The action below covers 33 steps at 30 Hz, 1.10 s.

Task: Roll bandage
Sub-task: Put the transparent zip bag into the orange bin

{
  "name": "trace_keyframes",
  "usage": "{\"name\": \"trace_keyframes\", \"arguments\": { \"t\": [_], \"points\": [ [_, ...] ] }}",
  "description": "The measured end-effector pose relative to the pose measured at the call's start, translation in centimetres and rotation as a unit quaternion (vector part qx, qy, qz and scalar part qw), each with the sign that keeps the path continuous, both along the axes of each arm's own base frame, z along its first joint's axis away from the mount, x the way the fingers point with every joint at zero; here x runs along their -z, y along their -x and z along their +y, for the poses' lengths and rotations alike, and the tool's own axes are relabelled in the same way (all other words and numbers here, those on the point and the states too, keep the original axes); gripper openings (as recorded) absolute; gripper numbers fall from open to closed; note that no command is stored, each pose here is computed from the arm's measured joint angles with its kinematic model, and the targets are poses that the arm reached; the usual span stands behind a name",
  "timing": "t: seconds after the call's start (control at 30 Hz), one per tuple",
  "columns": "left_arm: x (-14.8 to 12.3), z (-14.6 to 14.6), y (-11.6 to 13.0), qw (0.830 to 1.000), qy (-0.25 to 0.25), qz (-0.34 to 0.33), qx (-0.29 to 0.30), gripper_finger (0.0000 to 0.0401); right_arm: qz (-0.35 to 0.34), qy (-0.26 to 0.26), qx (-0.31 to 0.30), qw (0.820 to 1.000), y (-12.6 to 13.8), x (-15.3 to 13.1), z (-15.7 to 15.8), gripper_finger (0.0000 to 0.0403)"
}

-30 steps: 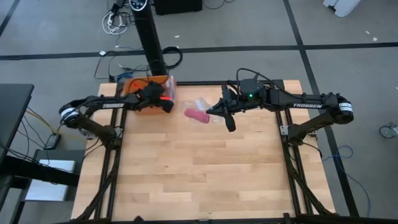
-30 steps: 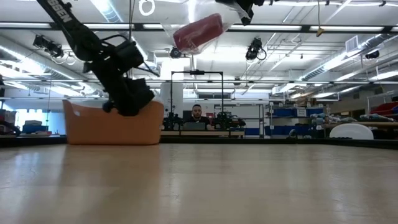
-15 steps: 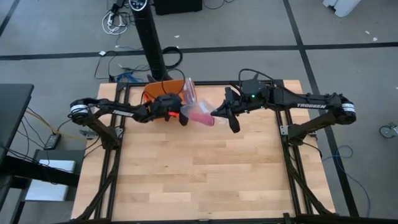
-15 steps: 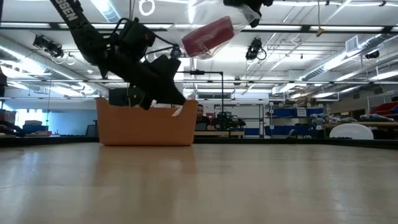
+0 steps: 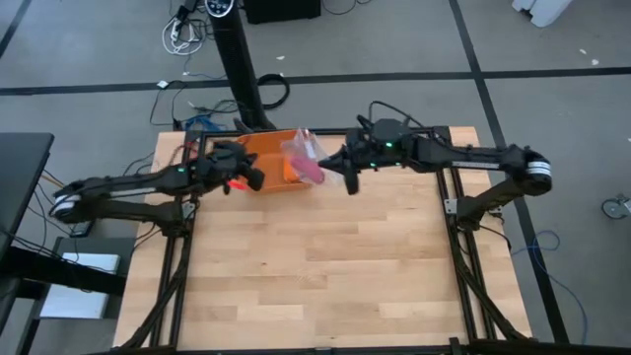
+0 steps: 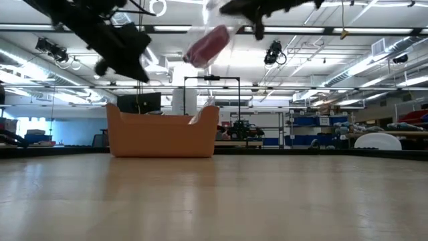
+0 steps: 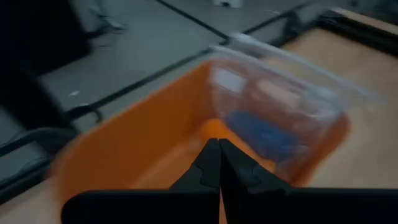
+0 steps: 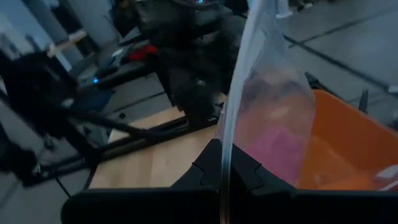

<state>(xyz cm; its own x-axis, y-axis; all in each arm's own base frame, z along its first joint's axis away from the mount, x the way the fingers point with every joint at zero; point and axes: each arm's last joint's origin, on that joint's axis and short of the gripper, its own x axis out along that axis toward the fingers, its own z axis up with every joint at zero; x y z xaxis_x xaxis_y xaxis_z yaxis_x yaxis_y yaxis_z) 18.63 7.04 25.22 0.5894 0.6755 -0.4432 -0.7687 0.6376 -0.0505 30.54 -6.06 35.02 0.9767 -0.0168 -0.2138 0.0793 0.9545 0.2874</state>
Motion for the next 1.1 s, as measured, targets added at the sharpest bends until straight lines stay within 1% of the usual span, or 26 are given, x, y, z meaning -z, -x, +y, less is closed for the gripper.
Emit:
{"name": "trace_keyframes", "arguments": {
  "t": [0.1, 0.17, 0.27, 0.33, 0.43, 0.6, 0.8, 0.93, 1.03, 1.1],
  "points": [
    [-0.9, -0.4, 2.1, 1.0, -0.002, -0.006, -0.03, 0.0001, 0.002, -0.045, 0.012, 0.999, -1.9, 1.9, -1.8, 0.0],
    [-1.1, -0.6, 3.0, 0.999, 0.002, -0.004, -0.038, 0.0001, 0.002, -0.076, 0.019, 0.997, -3.0, 3.3, -3.1, 0.0],
    [-1.3, -0.8, 3.5, 0.999, 0.0, -0.003, -0.04, 0.0001, -0.002, -0.13, 0.023, 0.991, -4.4, 5.2, -5.2, 0.0],
    [-1.2, -0.7, 3.5, 0.999, -0.001, 0.0, -0.042, 0.0001, 0.004, -0.154, 0.028, 0.988, -5.4, 6.0, -6.2, 0.0],
    [-1.1, -0.7, 3.3, 0.999, -0.005, 0.006, -0.04, 0.0001, 0.016, -0.176, 0.036, 0.984, -6.8, 7.1, -7.3, 0.0],
    [-0.9, -0.6, 3.2, 0.999, -0.006, 0.017, -0.038, 0.0002, 0.036, -0.207, 0.032, 0.977, -9.3, 9.0, -8.2, 0.0],
    [-1.0, -0.6, 3.1, 0.999, -0.009, 0.013, -0.038, 0.0002, 0.046, -0.244, 0.039, 0.968, -11.4, 10.6, -8.9, 0.0],
    [-1.0, -0.6, 3.1, 0.999, -0.01, 0.018, -0.036, 0.0002, 0.068, -0.26, 0.068, 0.961, -11.8, 12.1, -9.0, 0.0],
    [-1.0, -0.6, 3.1, 0.999, -0.015, 0.023, -0.032, 0.0002, 0.095, -0.26, 0.095, 0.956, -11.7, 13.0, -9.2, 0.0],
    [-1.0, -0.6, 3.1, 0.999, -0.016, 0.023, -0.032, 0.0002, 0.101, -0.255, 0.114, 0.955, -11.5, 13.2, -9.3, 0.0]
  ]
}}
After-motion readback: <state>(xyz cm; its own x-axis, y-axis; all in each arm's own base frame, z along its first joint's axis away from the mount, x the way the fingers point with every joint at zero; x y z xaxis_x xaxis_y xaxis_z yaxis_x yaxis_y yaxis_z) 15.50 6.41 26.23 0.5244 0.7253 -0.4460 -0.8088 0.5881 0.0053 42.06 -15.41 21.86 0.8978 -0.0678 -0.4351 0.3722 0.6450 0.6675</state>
